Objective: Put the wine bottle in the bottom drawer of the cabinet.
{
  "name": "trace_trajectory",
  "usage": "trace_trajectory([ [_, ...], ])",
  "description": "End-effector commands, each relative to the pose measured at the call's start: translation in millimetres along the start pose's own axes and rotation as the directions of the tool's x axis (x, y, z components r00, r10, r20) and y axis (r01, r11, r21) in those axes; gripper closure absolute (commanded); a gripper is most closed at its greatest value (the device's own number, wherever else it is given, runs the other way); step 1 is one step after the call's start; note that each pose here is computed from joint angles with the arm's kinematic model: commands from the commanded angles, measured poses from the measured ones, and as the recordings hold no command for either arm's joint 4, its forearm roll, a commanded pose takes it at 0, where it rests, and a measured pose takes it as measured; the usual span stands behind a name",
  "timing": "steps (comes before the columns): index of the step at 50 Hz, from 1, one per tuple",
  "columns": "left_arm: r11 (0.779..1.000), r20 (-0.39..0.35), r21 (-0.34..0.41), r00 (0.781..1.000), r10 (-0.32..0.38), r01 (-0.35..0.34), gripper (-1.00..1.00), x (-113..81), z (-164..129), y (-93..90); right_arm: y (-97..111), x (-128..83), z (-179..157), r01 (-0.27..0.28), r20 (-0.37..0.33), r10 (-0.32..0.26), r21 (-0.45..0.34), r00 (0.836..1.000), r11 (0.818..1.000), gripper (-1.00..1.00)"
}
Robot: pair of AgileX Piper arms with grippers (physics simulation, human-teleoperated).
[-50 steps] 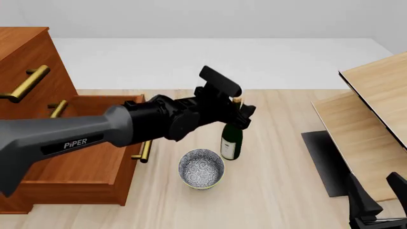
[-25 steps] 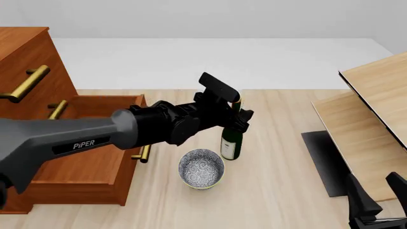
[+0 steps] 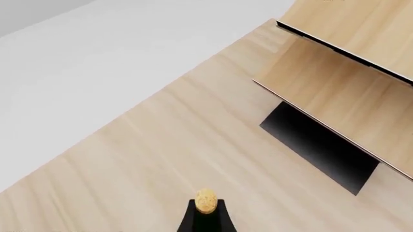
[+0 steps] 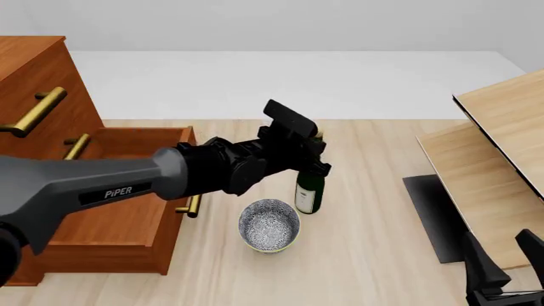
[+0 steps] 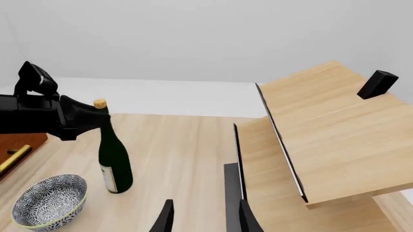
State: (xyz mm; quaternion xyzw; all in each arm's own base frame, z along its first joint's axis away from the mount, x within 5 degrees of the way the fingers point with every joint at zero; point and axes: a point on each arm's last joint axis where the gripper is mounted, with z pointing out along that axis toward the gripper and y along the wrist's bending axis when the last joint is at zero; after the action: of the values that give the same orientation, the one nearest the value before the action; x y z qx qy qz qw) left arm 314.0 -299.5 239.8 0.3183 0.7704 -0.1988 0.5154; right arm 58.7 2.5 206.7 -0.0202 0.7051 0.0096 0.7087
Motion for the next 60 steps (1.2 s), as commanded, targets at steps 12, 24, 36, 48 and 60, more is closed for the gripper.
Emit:
trace_trajectory([
  [12, 1.000, 0.014, -0.007, 1.000, 0.016, -0.016, 1.00, -3.5, -7.3, 3.9, 0.1, -0.1, -0.1, 0.001, 0.001, -0.001, -0.001, 1.000, 1.000, -1.00],
  [24, 1.000, 0.062, -0.020, 0.998, 0.022, -0.021, 1.00, -30.2, -19.9, 9.1, 0.0, 0.0, 0.0, 0.003, 0.000, -0.003, -0.001, 1.000, 1.000, -1.00],
  [36, 0.999, 0.155, -0.034, 0.988, 0.004, 0.001, 1.00, -70.8, -49.1, 15.6, 0.0, 0.1, 0.0, 0.001, -0.001, -0.001, 0.001, 1.000, 1.000, -1.00],
  [48, 0.999, 0.200, -0.046, 0.979, 0.036, -0.027, 1.00, -108.4, -82.9, 17.5, -0.1, -0.1, 0.6, 0.004, -0.001, -0.004, 0.001, 1.000, 1.000, -1.00],
  [60, 0.996, 0.241, -0.083, 0.969, 0.049, -0.030, 1.00, -141.8, -138.7, 28.9, 0.4, 0.0, -0.3, 0.023, 0.001, -0.023, -0.007, 1.000, 1.000, -1.00],
])
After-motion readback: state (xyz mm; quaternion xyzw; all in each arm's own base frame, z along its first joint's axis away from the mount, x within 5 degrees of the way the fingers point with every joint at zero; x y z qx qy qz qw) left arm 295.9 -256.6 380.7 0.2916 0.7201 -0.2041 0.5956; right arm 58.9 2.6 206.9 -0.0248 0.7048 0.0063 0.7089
